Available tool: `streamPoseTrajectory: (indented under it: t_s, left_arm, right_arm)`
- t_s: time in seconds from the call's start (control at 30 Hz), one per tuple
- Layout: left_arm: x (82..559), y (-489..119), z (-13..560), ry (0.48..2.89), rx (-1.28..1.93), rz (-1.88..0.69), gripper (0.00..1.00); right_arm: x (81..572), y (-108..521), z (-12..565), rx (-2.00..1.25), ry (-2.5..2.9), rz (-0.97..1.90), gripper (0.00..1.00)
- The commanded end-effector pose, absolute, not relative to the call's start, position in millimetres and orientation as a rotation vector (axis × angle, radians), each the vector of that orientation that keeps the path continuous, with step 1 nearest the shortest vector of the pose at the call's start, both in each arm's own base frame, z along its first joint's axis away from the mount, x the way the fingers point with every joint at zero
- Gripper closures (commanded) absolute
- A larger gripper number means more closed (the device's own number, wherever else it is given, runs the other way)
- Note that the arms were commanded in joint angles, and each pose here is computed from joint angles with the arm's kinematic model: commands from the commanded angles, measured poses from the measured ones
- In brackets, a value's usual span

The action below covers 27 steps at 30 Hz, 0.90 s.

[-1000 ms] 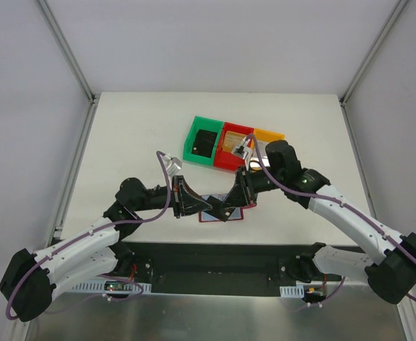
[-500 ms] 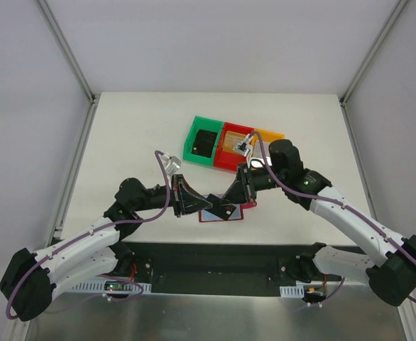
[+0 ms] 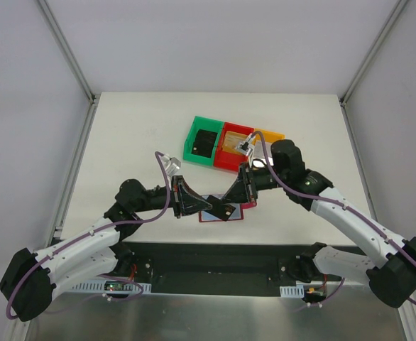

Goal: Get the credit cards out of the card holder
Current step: Remove the credit card from the card holder.

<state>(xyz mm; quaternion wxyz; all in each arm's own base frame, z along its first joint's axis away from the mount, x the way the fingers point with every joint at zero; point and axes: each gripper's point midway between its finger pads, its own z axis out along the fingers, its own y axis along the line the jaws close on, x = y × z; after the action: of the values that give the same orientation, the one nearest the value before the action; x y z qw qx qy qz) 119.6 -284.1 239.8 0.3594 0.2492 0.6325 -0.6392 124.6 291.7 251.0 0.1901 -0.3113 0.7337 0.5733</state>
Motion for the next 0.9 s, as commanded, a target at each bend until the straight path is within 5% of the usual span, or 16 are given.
streamPoseTrajectory:
  t_s: [0.0, 0.17, 0.47, 0.8, 0.87]
  left_arm:
    - [125, -281, 252, 1.573, 0.615, -1.634, 1.00]
    - [125, -282, 255, 1.564, 0.613, -1.638, 1.00]
    - [124, -282, 261, 1.540, 0.622, -1.656, 1.00]
    - [124, -283, 259, 1.547, 0.619, -1.659, 1.00]
    - [126, -283, 258, 1.558, 0.606, -1.649, 0.80]
  right_arm:
    - [117, 290, 264, -0.922, 1.993, 1.648, 0.88]
    - [116, 289, 263, -0.924, 2.005, 1.645, 0.76]
    - [116, 288, 257, -0.926, 2.028, 1.637, 0.74]
    - [116, 288, 259, -0.928, 2.019, 1.632, 0.99]
    - [119, 288, 260, -0.913, 2.021, 1.618, 0.99]
